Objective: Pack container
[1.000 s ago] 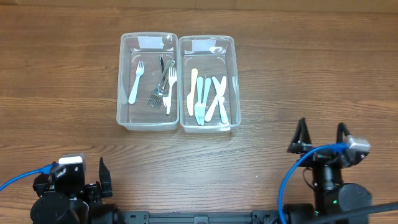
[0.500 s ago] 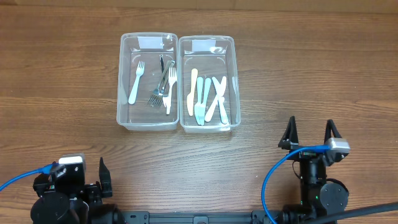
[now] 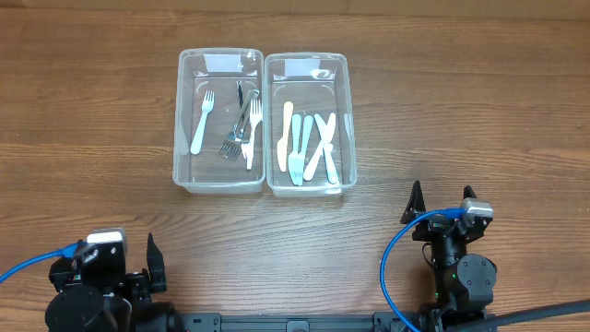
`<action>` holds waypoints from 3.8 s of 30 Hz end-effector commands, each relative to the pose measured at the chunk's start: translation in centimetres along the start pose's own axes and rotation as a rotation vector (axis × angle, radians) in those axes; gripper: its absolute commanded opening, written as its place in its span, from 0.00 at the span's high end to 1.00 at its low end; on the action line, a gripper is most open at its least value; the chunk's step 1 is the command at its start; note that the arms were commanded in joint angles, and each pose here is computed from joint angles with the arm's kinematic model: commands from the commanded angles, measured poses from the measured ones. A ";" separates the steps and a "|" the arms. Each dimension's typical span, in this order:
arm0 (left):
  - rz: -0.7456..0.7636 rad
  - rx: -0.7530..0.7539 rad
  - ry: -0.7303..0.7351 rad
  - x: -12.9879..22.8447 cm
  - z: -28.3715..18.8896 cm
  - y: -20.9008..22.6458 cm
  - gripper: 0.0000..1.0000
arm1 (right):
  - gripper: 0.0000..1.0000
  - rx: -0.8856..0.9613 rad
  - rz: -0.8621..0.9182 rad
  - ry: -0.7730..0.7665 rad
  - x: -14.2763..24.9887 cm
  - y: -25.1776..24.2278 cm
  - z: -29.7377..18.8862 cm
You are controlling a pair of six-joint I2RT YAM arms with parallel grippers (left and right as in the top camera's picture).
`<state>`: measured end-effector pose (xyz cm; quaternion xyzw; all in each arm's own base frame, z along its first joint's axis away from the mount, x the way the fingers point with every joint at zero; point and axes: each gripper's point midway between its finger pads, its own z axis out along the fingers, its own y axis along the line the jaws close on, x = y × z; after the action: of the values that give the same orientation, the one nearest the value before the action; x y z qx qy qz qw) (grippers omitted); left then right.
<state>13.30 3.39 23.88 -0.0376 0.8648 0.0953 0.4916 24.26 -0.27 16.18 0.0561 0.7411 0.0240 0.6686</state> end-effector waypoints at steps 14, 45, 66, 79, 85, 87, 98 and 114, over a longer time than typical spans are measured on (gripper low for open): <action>0.023 0.000 -0.001 0.1 0.0 0.0 0.00 | 0.00 -0.053 -0.003 -0.014 -0.4 1.0 -0.2; 0.006 0.147 -0.182 -3.0 0.0 -2.6 0.00 | 0.00 -0.053 -0.003 -0.014 -0.4 1.0 -0.2; 0.004 0.221 -0.523 -1.1 11.0 -6.3 0.00 | 0.00 -0.053 -0.003 -0.014 -0.4 1.0 -0.2; -0.040 0.202 -0.459 1.2 12.9 -6.7 0.00 | 0.00 -0.053 -0.003 -0.014 -0.4 1.0 -0.2; -0.048 0.236 -0.464 1.1 12.7 -7.2 0.00 | 0.00 -0.053 -0.003 -0.014 -0.4 1.0 -0.2; -0.048 0.234 -0.464 1.1 12.7 -7.1 0.00 | 0.00 -0.053 -0.003 -0.014 -0.4 1.0 -0.2; -0.048 0.234 -0.463 1.1 12.7 -7.1 0.00 | 0.00 -0.053 -0.003 -0.014 -0.4 1.0 -0.2; -0.048 0.234 -0.463 1.1 12.7 -7.1 0.00 | 0.00 -0.053 -0.003 -0.014 -0.4 1.0 -0.2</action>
<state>24.57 -0.76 15.86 0.0231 0.7348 -0.0028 0.6779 24.27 0.51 16.12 0.0420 0.7426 0.0389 0.6673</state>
